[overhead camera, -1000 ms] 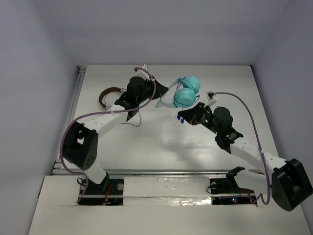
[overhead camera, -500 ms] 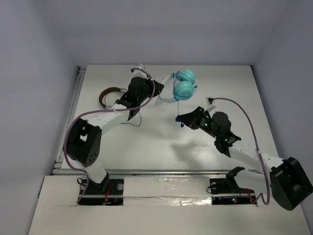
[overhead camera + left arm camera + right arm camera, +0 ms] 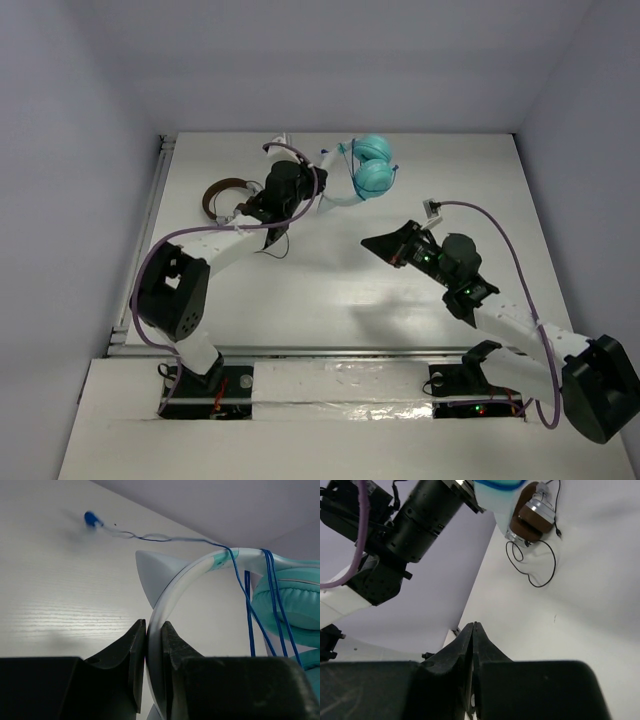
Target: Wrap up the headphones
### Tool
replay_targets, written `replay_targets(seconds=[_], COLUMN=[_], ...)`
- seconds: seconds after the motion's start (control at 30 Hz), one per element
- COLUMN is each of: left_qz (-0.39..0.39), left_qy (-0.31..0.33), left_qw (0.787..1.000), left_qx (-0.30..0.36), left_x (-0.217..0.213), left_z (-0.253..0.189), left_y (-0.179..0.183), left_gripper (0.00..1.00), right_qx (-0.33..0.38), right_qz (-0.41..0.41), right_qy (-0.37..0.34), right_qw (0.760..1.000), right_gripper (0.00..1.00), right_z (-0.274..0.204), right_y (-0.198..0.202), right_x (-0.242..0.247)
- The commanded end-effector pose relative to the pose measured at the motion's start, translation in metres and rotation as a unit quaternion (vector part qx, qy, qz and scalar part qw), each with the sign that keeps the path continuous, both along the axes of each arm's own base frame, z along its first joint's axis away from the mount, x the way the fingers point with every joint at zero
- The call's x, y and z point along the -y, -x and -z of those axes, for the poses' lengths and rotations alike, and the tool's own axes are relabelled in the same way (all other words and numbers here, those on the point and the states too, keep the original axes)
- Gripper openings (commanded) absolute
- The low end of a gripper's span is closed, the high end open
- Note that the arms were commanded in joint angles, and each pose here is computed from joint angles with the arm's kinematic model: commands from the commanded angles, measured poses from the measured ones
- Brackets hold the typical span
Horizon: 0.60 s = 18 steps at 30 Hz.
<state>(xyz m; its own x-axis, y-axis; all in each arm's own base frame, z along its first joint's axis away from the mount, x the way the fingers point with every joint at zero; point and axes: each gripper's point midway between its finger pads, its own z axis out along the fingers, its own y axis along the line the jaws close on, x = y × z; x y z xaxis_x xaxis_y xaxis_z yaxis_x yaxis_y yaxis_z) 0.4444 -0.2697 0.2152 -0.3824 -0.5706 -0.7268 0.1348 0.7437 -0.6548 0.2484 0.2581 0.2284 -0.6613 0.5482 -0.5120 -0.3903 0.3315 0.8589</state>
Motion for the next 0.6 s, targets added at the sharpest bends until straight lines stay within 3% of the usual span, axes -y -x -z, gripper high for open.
replay_targets(seconds=[0.0, 0.1, 0.23, 0.43, 0.53, 0.57], left_qz=[-0.009, -0.013, -0.012, 0.003, 0.025, 0.05], left_qy=[0.036, 0.009, -0.02, -0.071, -0.084, -0.094], left_qw=[0.996, 0.996, 0.994, 0.99, 0.989, 0.987], left_qx=[0.076, 0.091, 0.108, 0.123, 0.123, 0.123], left_x=[0.002, 0.002, 0.0, -0.004, -0.005, -0.001], left_z=[-0.058, -0.069, -0.092, -0.139, -0.16, -0.178], left_y=[0.003, 0.01, 0.02, 0.036, 0.046, 0.062], left_gripper=[0.0, 0.0, 0.0, 0.0, 0.0, 0.0], right_qx=[0.024, 0.035, 0.043, 0.037, 0.067, 0.097], right_qz=[0.03, 0.049, 0.063, 0.087, 0.078, 0.079], right_qy=[0.012, 0.038, 0.064, 0.095, 0.096, 0.086], right_qw=[0.999, 0.997, 0.995, 0.991, 0.99, 0.988], right_gripper=[0.09, 0.1, 0.0, 0.0, 0.0, 0.12], right_z=[-0.007, 0.004, 0.016, 0.043, 0.041, 0.033], right_y=[-0.006, -0.013, -0.024, -0.026, -0.016, -0.01], right_x=[0.007, 0.012, 0.013, 0.023, 0.027, 0.031])
